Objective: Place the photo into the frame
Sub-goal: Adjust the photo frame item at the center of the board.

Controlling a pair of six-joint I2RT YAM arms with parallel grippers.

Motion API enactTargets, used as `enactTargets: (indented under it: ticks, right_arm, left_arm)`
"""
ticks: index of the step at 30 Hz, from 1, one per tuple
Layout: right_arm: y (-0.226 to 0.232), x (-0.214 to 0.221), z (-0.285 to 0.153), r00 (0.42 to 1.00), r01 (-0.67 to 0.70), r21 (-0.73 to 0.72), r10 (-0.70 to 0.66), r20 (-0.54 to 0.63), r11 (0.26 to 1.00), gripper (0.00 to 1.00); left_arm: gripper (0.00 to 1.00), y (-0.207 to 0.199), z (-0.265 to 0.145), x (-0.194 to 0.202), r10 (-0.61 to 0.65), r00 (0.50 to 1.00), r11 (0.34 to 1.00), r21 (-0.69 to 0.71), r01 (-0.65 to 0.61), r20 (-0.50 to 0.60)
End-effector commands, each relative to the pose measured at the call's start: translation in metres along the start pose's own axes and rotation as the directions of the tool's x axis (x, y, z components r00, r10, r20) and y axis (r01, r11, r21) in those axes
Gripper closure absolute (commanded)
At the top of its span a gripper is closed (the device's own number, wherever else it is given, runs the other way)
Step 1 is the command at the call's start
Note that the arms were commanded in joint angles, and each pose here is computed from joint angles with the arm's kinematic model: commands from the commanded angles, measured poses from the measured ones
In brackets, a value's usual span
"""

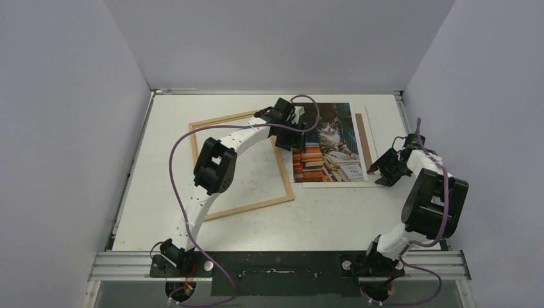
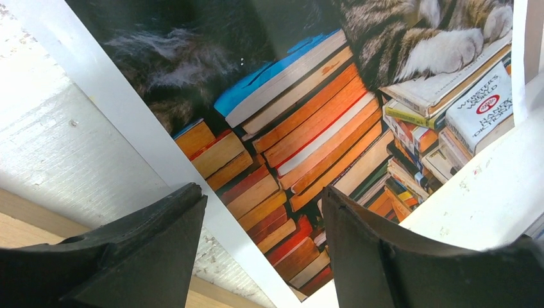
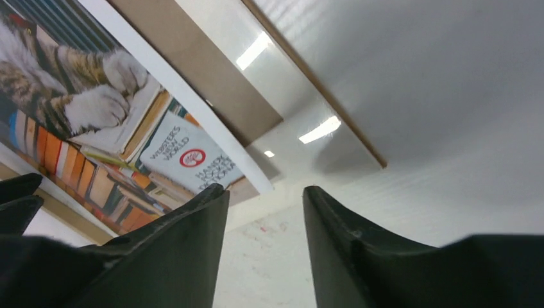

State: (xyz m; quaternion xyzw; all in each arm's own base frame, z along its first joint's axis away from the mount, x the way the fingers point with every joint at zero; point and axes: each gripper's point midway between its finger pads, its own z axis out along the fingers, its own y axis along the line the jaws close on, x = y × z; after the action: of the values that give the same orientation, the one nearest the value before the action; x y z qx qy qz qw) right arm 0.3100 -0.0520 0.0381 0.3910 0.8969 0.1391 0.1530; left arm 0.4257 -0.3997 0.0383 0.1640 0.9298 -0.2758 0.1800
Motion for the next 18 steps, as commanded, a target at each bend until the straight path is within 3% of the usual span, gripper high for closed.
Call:
enactTargets:
  ticks: [1, 4, 9, 13, 18]
  right_arm:
    - [0.002, 0.014, -0.012, 0.999, -0.047, -0.031, 0.046, -0.012, 0.998, 0.58]
    - [-0.008, 0.012, -0.015, 1.0, -0.02, 0.028, 0.02, 0.006, 0.999, 0.57]
    - [-0.015, -0.014, -0.035, 0.993, 0.005, 0.118, -0.019, 0.113, 0.993, 0.43]
    - [-0.006, -0.021, -0.046, 0.986, 0.03, 0.104, -0.046, 0.157, 0.994, 0.43]
    - [0.013, -0.008, -0.042, 0.984, 0.092, 0.065, -0.1, 0.147, 0.994, 0.45]
  left_arm:
    - [0.36, -0.011, 0.003, -0.005, -0.012, 1.0, 0.998, 0.058, 0.01, 0.02]
    - [0.37, -0.018, 0.008, -0.005, -0.035, 0.999, 0.995, 0.099, 0.034, 0.015]
    - [0.37, -0.032, 0.012, -0.005, -0.049, 0.999, 0.979, 0.197, 0.046, 0.011]
    - [0.39, -0.052, 0.014, -0.006, -0.065, 0.998, 0.954, 0.296, 0.056, 0.019]
    - [0.49, -0.07, 0.015, -0.02, -0.12, 0.992, 0.92, 0.382, 0.091, 0.051]
